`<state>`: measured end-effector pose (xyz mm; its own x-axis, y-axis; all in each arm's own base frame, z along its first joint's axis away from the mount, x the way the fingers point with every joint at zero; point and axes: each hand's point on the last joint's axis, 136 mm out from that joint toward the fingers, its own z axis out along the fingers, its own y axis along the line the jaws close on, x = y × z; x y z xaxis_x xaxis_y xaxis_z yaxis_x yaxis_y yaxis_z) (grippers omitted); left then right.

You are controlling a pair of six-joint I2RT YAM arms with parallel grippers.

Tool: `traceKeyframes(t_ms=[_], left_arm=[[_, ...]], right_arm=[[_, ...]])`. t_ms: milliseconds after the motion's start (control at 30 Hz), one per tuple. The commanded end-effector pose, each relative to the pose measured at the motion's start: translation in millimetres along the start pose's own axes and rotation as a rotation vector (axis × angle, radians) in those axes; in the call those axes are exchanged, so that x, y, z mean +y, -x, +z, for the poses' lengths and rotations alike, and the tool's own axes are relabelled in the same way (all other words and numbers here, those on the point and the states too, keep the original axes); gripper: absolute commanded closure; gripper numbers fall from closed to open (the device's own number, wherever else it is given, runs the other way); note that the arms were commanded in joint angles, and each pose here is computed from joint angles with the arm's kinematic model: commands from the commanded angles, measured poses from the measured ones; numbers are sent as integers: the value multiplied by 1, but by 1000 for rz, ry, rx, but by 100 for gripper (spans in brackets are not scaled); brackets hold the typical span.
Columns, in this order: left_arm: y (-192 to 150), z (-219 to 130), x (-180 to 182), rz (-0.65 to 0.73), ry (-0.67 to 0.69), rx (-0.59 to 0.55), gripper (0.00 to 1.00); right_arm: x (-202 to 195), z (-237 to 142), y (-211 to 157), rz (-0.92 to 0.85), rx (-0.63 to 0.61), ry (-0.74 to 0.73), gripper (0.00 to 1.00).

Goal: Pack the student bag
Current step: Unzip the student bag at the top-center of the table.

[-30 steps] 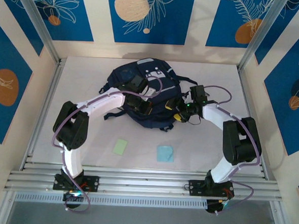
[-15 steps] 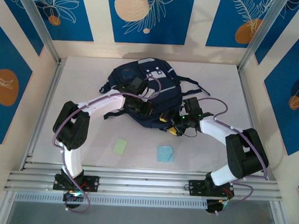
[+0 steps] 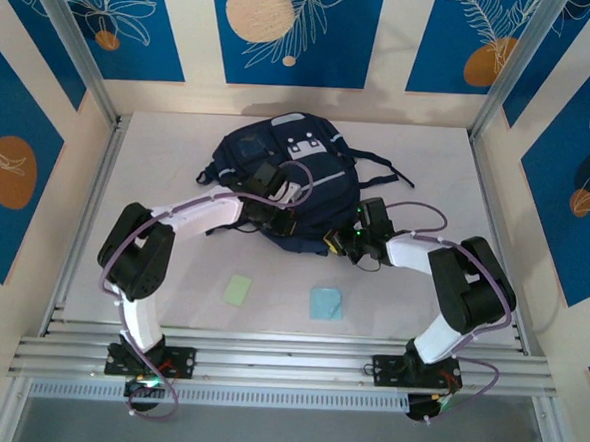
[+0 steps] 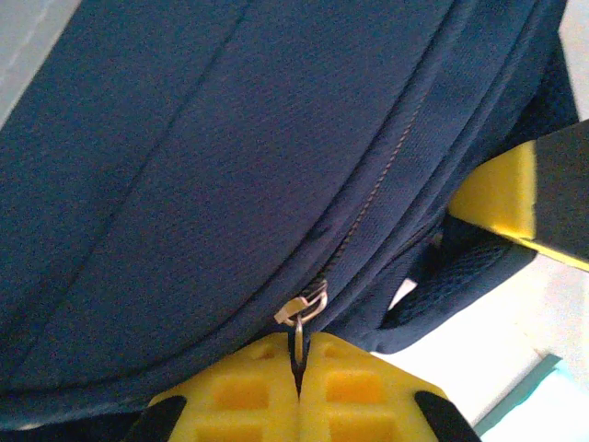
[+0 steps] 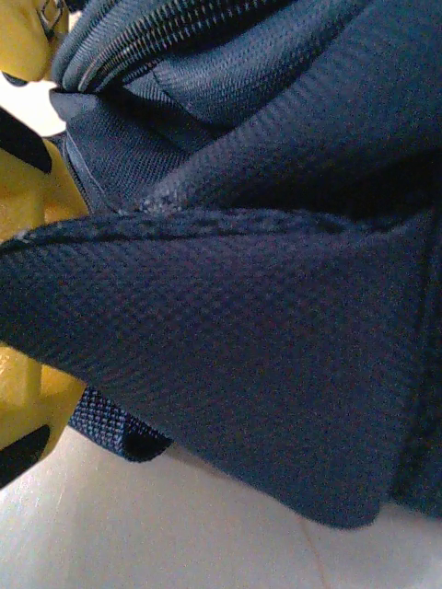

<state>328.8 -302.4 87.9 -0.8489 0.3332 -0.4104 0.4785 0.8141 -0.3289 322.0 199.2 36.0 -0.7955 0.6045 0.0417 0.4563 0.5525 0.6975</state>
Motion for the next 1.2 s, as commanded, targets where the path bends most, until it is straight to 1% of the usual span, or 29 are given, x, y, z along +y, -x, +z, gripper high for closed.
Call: traceKeyframes(t_ms=[0, 67, 100, 167, 267, 400, 533, 667, 700, 767, 800, 867, 900, 933, 967, 1000, 1067, 1100, 1133, 1167], left_arm=[[-26, -11, 11, -23, 36, 52, 100], [-30, -16, 19, -21, 52, 53, 100], [-32, -19, 28, -17, 82, 58, 100], [-35, -28, 51, -12, 169, 61, 100], [-33, -44, 89, -44, 277, 51, 100], [-26, -61, 143, -109, 453, 23, 100], [-3, -69, 183, -149, 626, -50, 100], [27, -71, 200, -164, 717, -150, 100], [32, -70, 199, -172, 705, -169, 98], [41, -66, 188, -181, 632, -199, 84], [43, -64, 182, -187, 589, -209, 76], [45, -63, 170, -203, 518, -221, 57], [44, -63, 162, -215, 475, -225, 51], [42, -63, 154, -227, 429, -224, 47], [39, -64, 147, -241, 395, -223, 44], [35, -65, 139, -255, 354, -221, 39], [28, -66, 121, -286, 272, -224, 34], [24, -68, 113, -305, 236, -227, 30], [18, -68, 106, -325, 201, -221, 26], [15, -68, 100, -340, 166, -218, 22]], right_arm=[[-1, -10, 24, 24, -141, 4, 100], [-2, -12, 24, 24, -142, 4, 100], [-2, -13, 23, 23, -141, 4, 100], [-1, -14, 23, 12, -135, 4, 100], [1, -16, 23, -12, -134, -3, 100], [1, -15, 21, -28, -118, -2, 100], [3, -15, 18, -68, -94, -14, 100], [10, -15, 14, -147, -59, -18, 100], [14, -16, 13, -172, -43, -16, 100], [20, -18, 8, -221, -23, -33, 100], [24, -20, 5, -256, -14, -43, 92], [30, -27, -2, -315, -11, -77, 64], [31, -31, -6, -348, -6, -96, 51], [32, -36, -11, -376, 6, -120, 42], [31, -41, -15, -397, 15, -147, 37], [28, -47, -19, -421, 21, -184, 32], [19, -59, -29, -463, 37, -260, 25], [14, -65, -35, -482, 46, -297, 18], [8, -71, -42, -503, 58, -330, 7], [3, -76, -48, -522, 69, -357, 1]])
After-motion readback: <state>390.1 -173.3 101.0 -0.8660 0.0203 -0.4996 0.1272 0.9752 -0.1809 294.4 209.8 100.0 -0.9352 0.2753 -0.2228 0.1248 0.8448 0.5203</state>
